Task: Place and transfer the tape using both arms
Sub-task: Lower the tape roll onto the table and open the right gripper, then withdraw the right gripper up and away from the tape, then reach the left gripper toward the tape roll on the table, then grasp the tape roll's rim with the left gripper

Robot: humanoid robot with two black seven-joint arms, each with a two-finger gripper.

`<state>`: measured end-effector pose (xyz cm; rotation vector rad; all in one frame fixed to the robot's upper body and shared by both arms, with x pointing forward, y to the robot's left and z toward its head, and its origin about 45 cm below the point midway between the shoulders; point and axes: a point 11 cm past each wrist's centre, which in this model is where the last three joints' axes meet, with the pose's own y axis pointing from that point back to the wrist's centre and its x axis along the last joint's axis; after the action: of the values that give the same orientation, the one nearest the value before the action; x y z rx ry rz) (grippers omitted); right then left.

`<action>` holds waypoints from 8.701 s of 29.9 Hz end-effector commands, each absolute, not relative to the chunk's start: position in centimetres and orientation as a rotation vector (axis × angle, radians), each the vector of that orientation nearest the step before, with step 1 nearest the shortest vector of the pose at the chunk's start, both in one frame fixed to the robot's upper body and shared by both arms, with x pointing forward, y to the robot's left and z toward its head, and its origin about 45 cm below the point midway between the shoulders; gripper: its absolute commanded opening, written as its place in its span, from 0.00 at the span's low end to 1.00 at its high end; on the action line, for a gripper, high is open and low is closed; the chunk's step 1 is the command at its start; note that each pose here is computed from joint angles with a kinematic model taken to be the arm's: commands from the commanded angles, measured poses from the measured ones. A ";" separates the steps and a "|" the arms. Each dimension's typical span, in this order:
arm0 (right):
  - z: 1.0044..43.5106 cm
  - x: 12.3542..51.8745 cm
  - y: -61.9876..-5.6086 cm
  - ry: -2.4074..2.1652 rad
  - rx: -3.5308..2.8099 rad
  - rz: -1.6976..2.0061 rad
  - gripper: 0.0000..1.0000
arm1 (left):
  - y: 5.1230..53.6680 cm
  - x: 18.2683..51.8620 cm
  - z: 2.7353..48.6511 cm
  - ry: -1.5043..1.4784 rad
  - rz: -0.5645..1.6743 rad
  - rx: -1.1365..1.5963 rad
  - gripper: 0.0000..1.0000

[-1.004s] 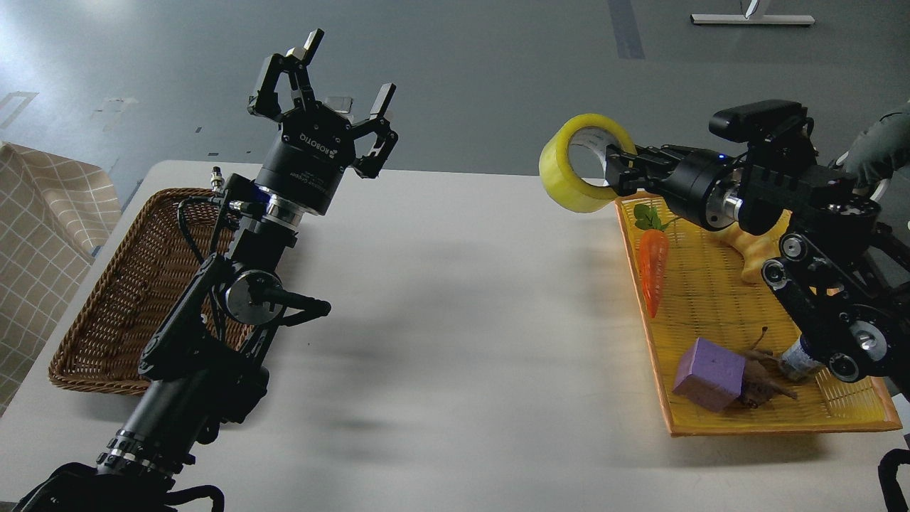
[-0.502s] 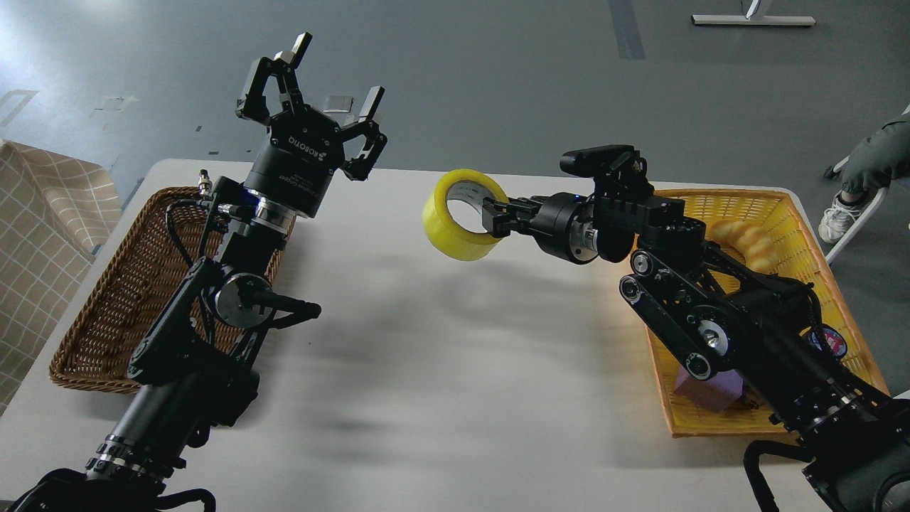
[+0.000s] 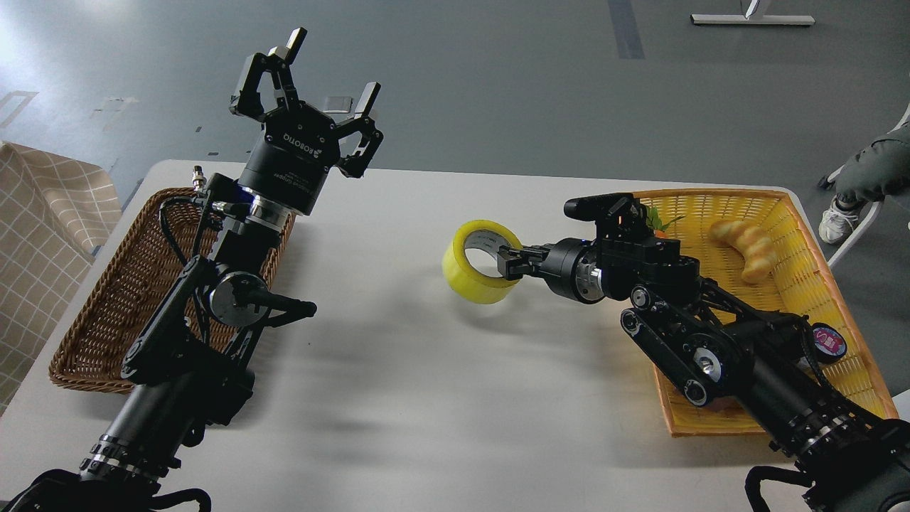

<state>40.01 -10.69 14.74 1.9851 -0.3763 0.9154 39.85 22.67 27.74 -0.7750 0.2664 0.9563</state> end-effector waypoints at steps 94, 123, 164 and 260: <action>39.5 34.2 -30.9 -1.860 3.268 0.621 1.00 | 20.0 37.6 29.9 0.291 0.864 -0.884 0.98; 38.7 35.1 -28.5 -1.892 3.318 0.446 1.00 | 13.7 38.0 33.1 -0.272 1.027 -0.485 0.98; 40.0 34.4 -28.9 -1.874 3.324 0.545 1.00 | 12.9 37.0 17.9 -0.882 0.801 0.633 0.98; 36.5 33.0 -31.5 -2.007 3.200 0.430 1.00 | 10.9 38.3 9.8 -0.980 0.505 0.921 0.72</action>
<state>33.02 -31.41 36.68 3.2050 -2.0031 0.4386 38.51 11.06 9.88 0.9237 -0.9736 0.5171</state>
